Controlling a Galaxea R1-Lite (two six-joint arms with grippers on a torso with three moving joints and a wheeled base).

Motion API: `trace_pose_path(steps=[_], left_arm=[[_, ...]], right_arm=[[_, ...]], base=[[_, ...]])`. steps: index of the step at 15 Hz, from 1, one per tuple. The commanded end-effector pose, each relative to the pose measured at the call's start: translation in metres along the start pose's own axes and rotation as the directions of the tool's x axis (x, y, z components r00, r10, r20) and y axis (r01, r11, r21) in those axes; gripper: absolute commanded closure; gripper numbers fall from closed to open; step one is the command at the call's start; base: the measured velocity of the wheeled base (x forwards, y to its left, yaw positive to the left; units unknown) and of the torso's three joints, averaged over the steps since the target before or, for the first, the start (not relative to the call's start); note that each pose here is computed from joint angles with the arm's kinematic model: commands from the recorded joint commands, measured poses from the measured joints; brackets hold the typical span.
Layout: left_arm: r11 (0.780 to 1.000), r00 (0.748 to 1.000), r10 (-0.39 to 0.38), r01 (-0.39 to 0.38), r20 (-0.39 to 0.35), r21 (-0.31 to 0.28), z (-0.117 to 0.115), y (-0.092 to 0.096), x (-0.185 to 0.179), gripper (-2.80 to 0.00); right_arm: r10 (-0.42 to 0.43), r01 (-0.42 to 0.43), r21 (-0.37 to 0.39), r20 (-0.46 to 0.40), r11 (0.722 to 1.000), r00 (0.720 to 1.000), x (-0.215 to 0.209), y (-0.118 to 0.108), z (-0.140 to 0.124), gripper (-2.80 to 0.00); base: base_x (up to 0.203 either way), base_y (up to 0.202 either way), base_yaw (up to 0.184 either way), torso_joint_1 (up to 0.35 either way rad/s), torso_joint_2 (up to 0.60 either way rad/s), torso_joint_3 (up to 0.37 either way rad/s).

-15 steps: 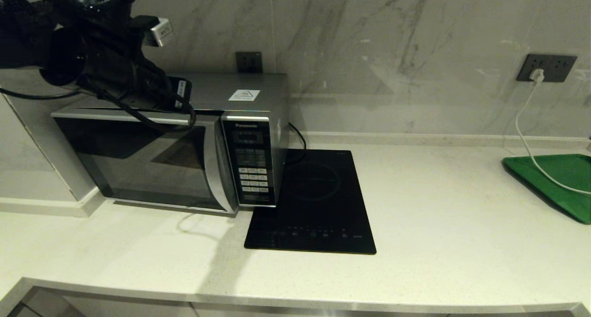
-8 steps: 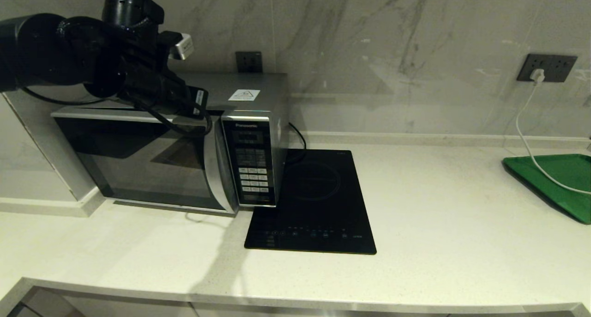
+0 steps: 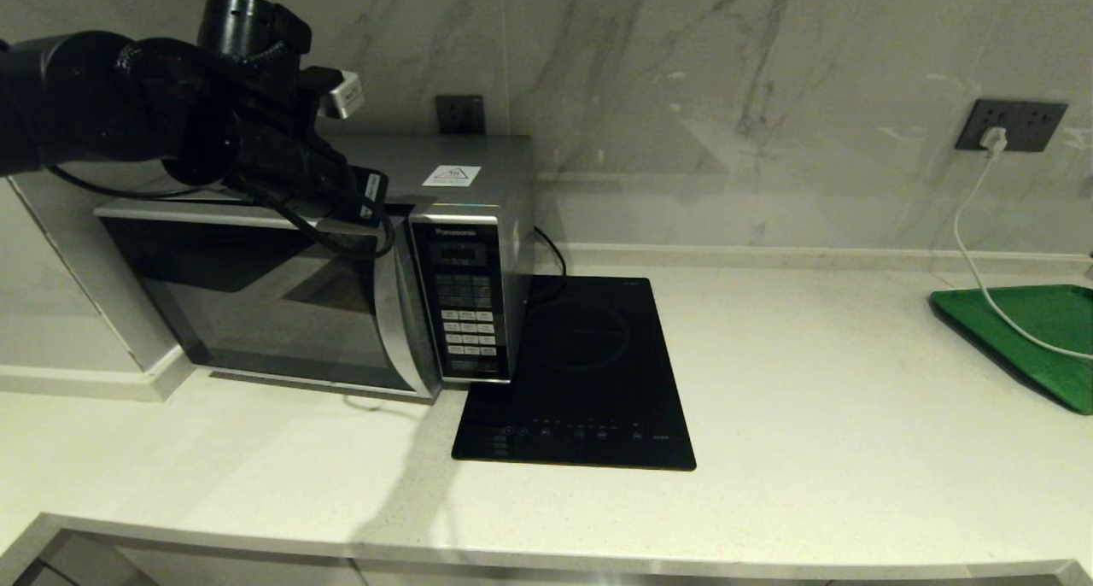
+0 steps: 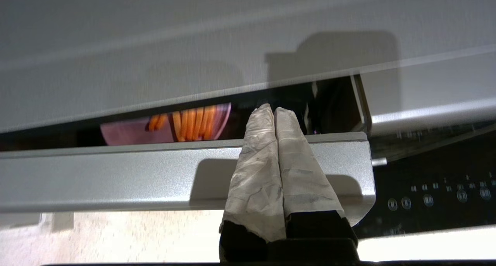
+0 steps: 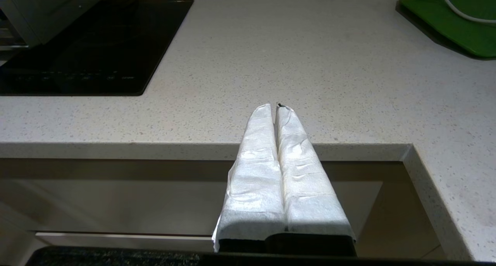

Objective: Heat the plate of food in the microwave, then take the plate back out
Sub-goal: Open the microwave oven

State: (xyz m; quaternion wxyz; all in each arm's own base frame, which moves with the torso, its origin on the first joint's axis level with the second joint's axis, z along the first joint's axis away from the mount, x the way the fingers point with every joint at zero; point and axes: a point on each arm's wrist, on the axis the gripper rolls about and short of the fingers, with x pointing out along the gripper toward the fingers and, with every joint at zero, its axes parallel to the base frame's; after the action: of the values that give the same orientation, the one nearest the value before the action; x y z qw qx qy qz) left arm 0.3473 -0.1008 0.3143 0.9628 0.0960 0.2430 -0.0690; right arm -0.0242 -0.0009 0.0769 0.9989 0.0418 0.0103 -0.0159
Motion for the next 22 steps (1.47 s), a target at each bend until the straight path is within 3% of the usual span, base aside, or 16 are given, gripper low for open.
trace_pose_path(steps=[1, 3, 5, 6, 8, 9, 10, 12, 18, 20, 21, 22], left_arm=[[1.0, 1.0, 0.001, -0.001, -0.013, 0.0, 0.0, 0.002, -0.013, 0.0], [1.0, 0.999, 0.001, -0.001, -0.054, -0.001, -0.004, 0.005, -0.026, 0.0], [0.999, 0.985, 0.045, -0.044, -0.169, 0.007, -0.015, 0.012, -0.039, 0.0], [0.997, 0.974, 0.066, -0.074, -0.214, -0.027, -0.02, 0.017, -0.049, 0.0], [0.992, 0.941, 0.1, -0.118, -0.323, -0.036, -0.032, 0.029, -0.069, 0.0], [0.991, 0.91, 0.107, -0.131, -0.4, -0.033, -0.04, 0.033, -0.079, 0.0], [0.983, 0.889, 0.123, -0.171, -0.44, -0.069, -0.045, 0.041, -0.084, 0.0], [0.967, 0.894, 0.137, -0.213, -0.426, -0.137, -0.045, 0.046, -0.097, 0.0], [0.968, 0.928, 0.123, -0.19, -0.352, -0.162, -0.049, 0.042, -0.135, 0.0], [0.941, 0.941, 0.132, -0.218, -0.312, -0.259, -0.049, 0.043, -0.135, 0.0], [0.902, 0.94, 0.141, -0.251, -0.31, -0.351, -0.049, 0.043, -0.133, 0.0], [0.841, 0.937, 0.153, -0.29, -0.314, -0.456, -0.049, 0.043, -0.131, 0.0]], right_arm=[[0.0, 0.0, 0.0, -0.001, 1.0, 1.0, 0.0, 0.0, 0.0, 0.0], [0.0, 0.0, 0.0, 0.0, 1.0, 1.0, 0.0, 0.0, 0.0, 0.0], [0.0, 0.0, 0.0, -0.001, 1.0, 1.0, 0.0, 0.0, 0.0, 0.0], [0.0, 0.0, 0.0, 0.0, 1.0, 1.0, 0.0, 0.0, 0.0, 0.0], [-0.001, 0.001, 0.0, 0.001, 1.0, 1.0, 0.0, 0.0, 0.0, 0.0], [0.0, 0.0, 0.0, 0.001, 1.0, 1.0, 0.0, 0.0, 0.0, 0.0], [0.0, 0.0, 0.0, 0.001, 1.0, 1.0, 0.0, 0.0, 0.0, 0.0], [0.0, 0.0, 0.0, 0.001, 1.0, 1.0, 0.0, 0.0, 0.0, 0.0], [0.0, 0.0, 0.0, 0.001, 1.0, 1.0, 0.0, 0.0, 0.0, 0.0], [0.0, 0.0, 0.0, 0.001, 1.0, 1.0, 0.0, 0.0, 0.0, 0.0], [0.0, 0.0, 0.0, 0.001, 1.0, 1.0, 0.0, 0.0, 0.0, 0.0], [0.0, 0.0, 0.0, 0.001, 1.0, 1.0, 0.0, 0.0, 0.0, 0.0]], base=[[0.0, 0.0, 0.0, 0.0, 0.0, 0.0], [0.0, 0.0, 0.0, 0.0, 0.0, 0.0], [0.0, 0.0, 0.0, 0.0, 0.0, 0.0], [0.0, 0.0, 0.0, 0.0, 0.0, 0.0], [0.0, 0.0, 0.0, 0.0, 0.0, 0.0], [0.0, 0.0, 0.0, 0.0, 0.0, 0.0], [0.0, 0.0, 0.0, 0.0, 0.0, 0.0], [0.0, 0.0, 0.0, 0.0, 0.0, 0.0], [0.0, 0.0, 0.0, 0.0, 0.0, 0.0], [0.0, 0.0, 0.0, 0.0, 0.0, 0.0], [0.0, 0.0, 0.0, 0.0, 0.0, 0.0], [0.0, 0.0, 0.0, 0.0, 0.0, 0.0]])
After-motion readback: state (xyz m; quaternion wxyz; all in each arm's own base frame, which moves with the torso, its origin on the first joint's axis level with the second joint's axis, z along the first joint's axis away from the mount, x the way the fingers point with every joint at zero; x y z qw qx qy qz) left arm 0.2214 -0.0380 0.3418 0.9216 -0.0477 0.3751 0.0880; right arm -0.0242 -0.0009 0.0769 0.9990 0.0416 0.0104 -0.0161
